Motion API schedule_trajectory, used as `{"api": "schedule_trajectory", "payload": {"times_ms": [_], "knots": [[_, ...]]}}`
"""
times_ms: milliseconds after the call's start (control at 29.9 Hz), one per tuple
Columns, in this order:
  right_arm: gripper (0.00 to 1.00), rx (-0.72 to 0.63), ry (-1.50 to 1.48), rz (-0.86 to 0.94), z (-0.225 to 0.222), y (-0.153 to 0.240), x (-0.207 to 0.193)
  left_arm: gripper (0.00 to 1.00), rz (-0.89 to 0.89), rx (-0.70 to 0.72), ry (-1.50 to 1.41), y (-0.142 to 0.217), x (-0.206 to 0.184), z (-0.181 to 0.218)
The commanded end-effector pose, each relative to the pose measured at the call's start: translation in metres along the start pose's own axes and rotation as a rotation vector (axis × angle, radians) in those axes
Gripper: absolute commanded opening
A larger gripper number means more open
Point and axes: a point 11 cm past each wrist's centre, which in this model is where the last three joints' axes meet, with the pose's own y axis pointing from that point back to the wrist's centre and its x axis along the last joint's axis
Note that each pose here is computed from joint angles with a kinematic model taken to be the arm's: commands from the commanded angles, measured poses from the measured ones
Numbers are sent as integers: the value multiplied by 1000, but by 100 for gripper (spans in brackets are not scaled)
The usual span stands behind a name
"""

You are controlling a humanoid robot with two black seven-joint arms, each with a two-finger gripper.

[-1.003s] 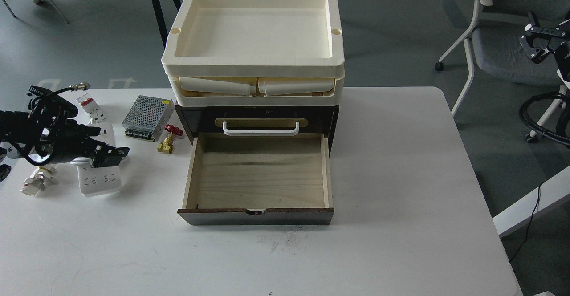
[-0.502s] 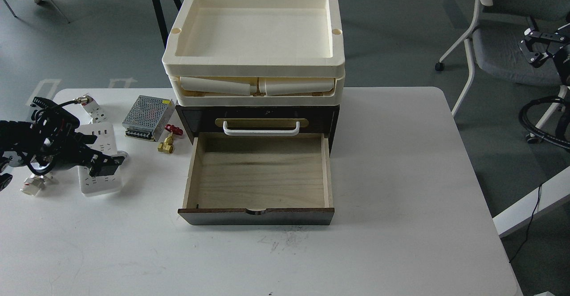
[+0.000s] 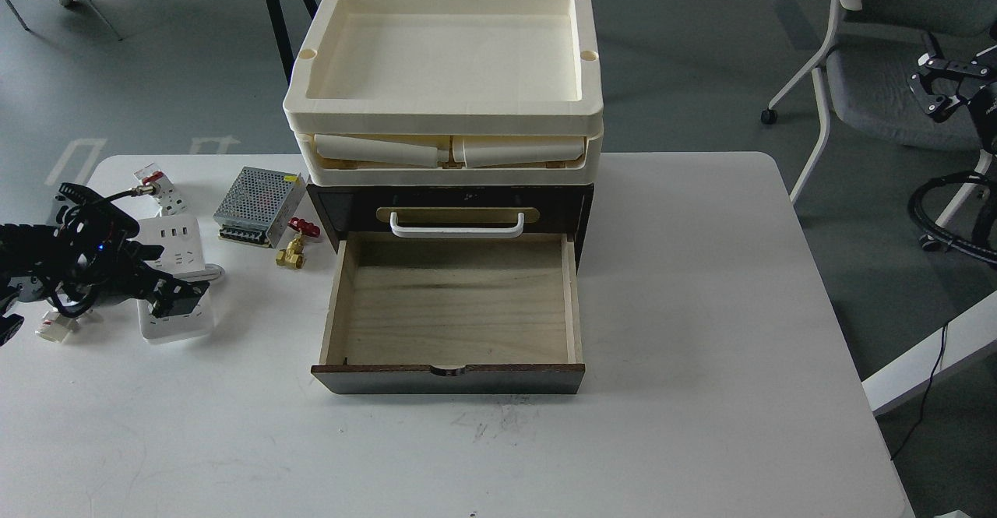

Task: Put charging cable into cabinet
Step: 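Close the left gripper on the grey cable coil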

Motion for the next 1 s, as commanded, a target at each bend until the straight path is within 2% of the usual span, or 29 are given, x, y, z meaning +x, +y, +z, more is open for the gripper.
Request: {"api": "schedule_trajectory", "payload": {"times_ms": [0, 267, 535, 836, 970], "knots": [[100, 2, 0, 0, -1, 0, 0, 81, 11, 26, 0, -5, -4, -5], [100, 4, -2, 1, -1, 0, 0, 76, -33, 49, -58, -10, -24, -9], [100, 2, -2, 3, 0, 1, 1, 69, -13, 46, -73, -11, -23, -8], [100, -4, -1, 14, 3, 4, 6, 44, -23, 27, -139, -13, -28, -3], [100, -4, -2, 15, 3, 5, 6, 42, 16, 23, -172, -12, -23, -3]]}}
